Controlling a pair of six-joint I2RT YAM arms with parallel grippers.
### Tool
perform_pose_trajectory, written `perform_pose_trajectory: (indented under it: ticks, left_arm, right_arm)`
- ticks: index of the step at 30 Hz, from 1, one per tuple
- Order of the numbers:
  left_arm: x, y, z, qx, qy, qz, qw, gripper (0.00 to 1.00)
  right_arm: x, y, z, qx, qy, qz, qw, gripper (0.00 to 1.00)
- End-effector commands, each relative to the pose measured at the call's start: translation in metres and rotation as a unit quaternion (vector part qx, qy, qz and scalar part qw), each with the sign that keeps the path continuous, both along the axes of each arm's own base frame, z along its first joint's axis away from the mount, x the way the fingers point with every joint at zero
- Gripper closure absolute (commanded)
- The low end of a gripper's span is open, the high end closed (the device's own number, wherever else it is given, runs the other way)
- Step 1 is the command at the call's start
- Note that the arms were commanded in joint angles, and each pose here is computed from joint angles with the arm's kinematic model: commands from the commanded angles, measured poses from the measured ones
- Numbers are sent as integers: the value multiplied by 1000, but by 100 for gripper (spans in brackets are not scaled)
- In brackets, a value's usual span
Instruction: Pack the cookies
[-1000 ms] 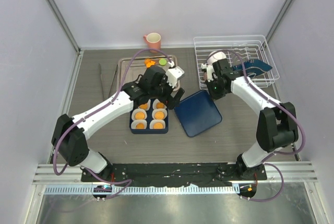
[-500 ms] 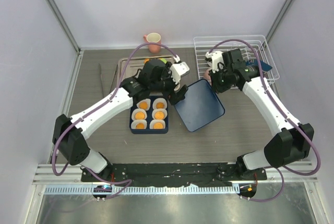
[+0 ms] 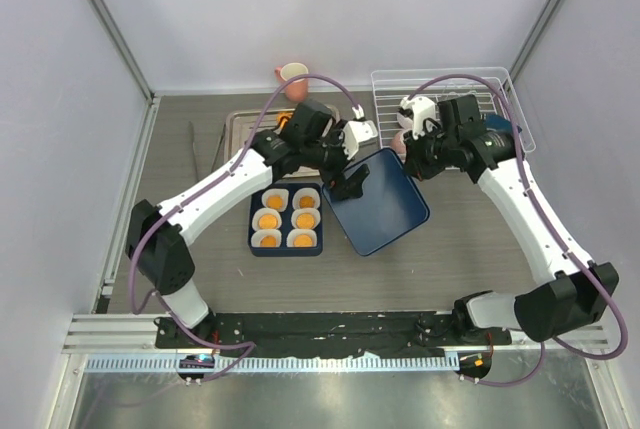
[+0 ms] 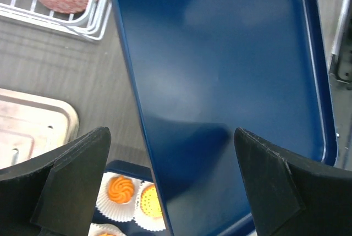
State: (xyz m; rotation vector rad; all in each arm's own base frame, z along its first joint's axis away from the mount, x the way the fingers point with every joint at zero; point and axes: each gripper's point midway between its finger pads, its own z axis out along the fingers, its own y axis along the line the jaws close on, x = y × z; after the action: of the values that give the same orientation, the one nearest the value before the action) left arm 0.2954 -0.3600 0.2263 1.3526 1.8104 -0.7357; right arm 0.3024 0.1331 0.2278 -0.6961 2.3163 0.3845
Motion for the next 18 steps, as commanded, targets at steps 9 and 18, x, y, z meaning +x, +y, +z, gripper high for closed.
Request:
perform_pose_trajectory:
  ticks: [9,18]
  left_arm:
    - [-38,-9,24,-40,151,-75,985,10]
    - [-31,-7,33,-34,156,-51,986,36]
  right_arm:
    - [5,3,47,30,-110,11,993,99]
    - [5,4,44,27,-117,9,993,99]
